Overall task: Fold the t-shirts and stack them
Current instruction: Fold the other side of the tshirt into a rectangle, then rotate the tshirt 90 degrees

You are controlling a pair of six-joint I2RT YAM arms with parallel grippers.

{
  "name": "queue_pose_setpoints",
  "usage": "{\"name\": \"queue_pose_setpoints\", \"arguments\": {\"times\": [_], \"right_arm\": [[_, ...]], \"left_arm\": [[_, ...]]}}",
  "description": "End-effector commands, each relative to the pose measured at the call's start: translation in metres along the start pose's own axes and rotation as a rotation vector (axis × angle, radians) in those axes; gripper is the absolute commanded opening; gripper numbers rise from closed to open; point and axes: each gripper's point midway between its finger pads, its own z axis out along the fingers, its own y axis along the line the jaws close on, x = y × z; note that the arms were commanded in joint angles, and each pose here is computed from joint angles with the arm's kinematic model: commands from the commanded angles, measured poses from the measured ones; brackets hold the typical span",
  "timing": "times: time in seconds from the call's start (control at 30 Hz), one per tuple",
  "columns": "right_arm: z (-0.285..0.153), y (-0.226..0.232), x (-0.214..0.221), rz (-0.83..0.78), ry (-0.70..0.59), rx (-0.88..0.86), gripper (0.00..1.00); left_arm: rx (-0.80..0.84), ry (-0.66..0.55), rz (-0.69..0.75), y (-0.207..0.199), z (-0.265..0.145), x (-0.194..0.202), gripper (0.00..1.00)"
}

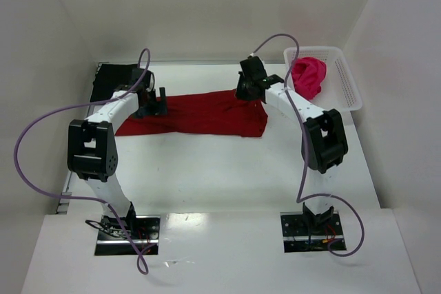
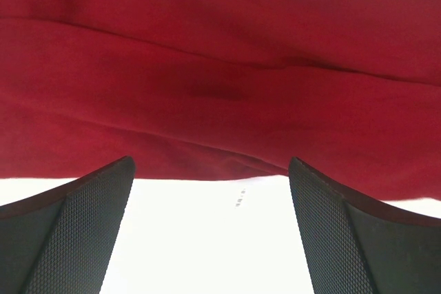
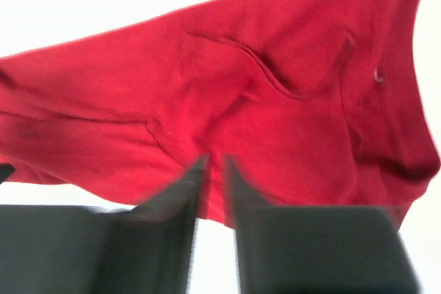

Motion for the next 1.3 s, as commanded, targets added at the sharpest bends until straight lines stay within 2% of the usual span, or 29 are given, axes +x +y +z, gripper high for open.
{"name": "queue_pose_setpoints", "arguments": {"times": [0.0,0.07,0.2,0.33,0.5,0.67,0.8,0.93,1.07,1.2,1.23,1.27], "right_arm": [[-0.009,-0.025,0.000,0.014,-0.056,0.085,0.11],[-0.013,-0.033,0.008,0.009,-0.033,0.118,0.06],[-0.002,-0.043,0.026,-0.009,0.030,0.149,0.06],[0.004,-0.053,0.044,-0.013,0.062,0.160,0.00],[0.022,-0.069,0.066,-0.021,0.112,0.205,0.00],[0.035,-0.077,0.070,-0.037,0.124,0.245,0.00],[0.046,-0.086,0.078,-0.055,0.145,0.282,0.00],[0.053,-0.090,0.083,-0.059,0.159,0.303,0.00],[0.063,-0.102,0.093,-0.080,0.194,0.347,0.00],[0.065,-0.107,0.079,-0.067,0.166,0.369,0.00],[0.064,-0.112,0.066,-0.046,0.149,0.375,0.00],[0.066,-0.115,0.062,-0.038,0.145,0.378,0.00]], "left_arm": [[-0.102,-0.064,-0.011,0.018,-0.010,-0.023,1.00],[-0.110,-0.050,-0.030,0.022,-0.006,-0.023,1.00],[-0.173,-0.032,-0.034,0.035,-0.005,-0.023,1.00],[-0.188,-0.039,-0.079,0.055,-0.004,-0.028,0.96],[-0.176,-0.025,-0.109,0.068,0.002,-0.031,0.84],[-0.167,-0.014,-0.090,0.067,0.021,-0.034,0.62],[-0.103,-0.008,-0.082,0.056,0.027,-0.035,0.61],[-0.106,0.014,-0.069,0.057,0.035,-0.034,0.71],[-0.120,0.043,-0.058,0.060,0.053,-0.030,0.70],[-0.144,0.076,-0.047,0.064,0.068,-0.025,0.50],[-0.144,0.076,-0.047,0.064,0.070,-0.026,0.39],[-0.136,0.086,-0.047,0.063,0.073,-0.023,0.34]]}}
